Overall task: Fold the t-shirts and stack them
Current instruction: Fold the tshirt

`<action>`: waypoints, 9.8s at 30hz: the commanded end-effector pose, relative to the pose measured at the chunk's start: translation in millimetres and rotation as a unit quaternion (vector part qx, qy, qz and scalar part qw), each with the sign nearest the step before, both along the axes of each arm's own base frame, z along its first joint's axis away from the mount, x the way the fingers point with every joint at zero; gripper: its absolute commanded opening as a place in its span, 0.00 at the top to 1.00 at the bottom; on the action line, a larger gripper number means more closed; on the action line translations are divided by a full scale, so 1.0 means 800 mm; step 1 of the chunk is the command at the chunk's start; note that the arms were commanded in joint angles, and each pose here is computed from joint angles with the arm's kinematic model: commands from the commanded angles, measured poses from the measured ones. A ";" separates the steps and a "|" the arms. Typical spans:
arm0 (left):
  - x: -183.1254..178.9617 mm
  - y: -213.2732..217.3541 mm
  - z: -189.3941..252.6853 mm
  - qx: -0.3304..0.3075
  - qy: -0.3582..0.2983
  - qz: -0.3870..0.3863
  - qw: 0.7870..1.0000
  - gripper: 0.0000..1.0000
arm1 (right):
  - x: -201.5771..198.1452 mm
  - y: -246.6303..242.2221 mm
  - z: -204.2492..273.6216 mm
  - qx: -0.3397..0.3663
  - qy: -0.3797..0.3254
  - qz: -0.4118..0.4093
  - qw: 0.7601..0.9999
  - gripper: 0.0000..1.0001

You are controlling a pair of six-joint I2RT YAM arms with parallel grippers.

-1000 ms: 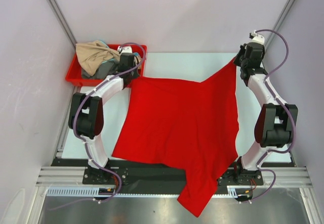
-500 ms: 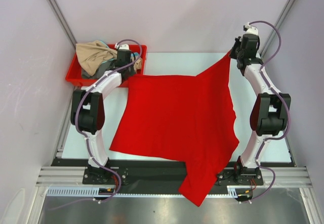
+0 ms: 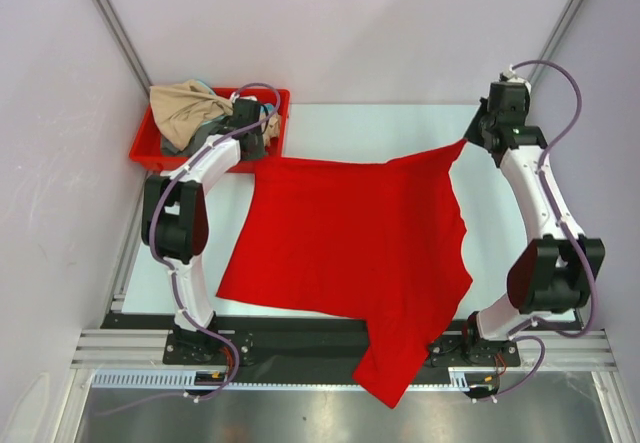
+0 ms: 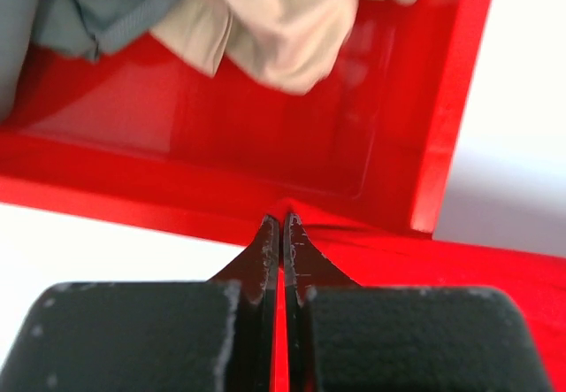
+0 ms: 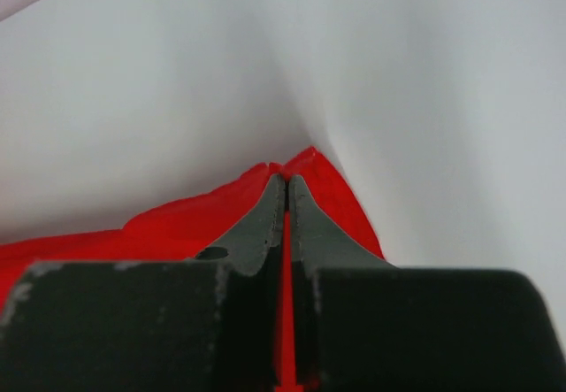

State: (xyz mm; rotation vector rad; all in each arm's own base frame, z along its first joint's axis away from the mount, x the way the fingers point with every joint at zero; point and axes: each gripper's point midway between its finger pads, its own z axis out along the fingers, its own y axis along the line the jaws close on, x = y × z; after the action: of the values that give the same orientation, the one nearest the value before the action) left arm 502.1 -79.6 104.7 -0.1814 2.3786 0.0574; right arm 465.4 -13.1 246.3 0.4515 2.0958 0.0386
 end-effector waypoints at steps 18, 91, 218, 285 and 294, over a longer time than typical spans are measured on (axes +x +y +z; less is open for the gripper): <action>-0.086 0.028 -0.026 0.043 0.127 0.013 0.991 1.00 | -0.209 0.008 -0.064 0.078 0.134 -0.071 0.985 1.00; -0.060 -0.001 -0.009 -0.027 0.105 0.046 0.993 1.00 | -0.149 -0.030 -0.066 0.083 0.133 -0.129 0.979 1.00; -0.135 -0.063 -0.040 -0.100 0.159 -0.048 0.981 0.77 | -0.177 0.113 -0.240 0.013 0.327 0.129 0.936 0.48; -0.129 -0.063 -0.061 -0.090 0.175 -0.051 0.979 0.78 | -0.181 0.032 -0.210 0.139 0.317 -0.045 0.937 0.48; -0.128 -0.062 -0.068 -0.089 0.177 -0.050 0.979 0.78 | -0.161 0.032 -0.250 0.165 0.304 -0.010 0.938 0.52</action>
State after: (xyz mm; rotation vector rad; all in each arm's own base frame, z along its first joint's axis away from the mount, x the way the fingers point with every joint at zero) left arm 389.1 -126.1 44.1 -0.1638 2.7762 -0.1783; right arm 313.1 6.3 49.9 0.8282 2.7574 0.1883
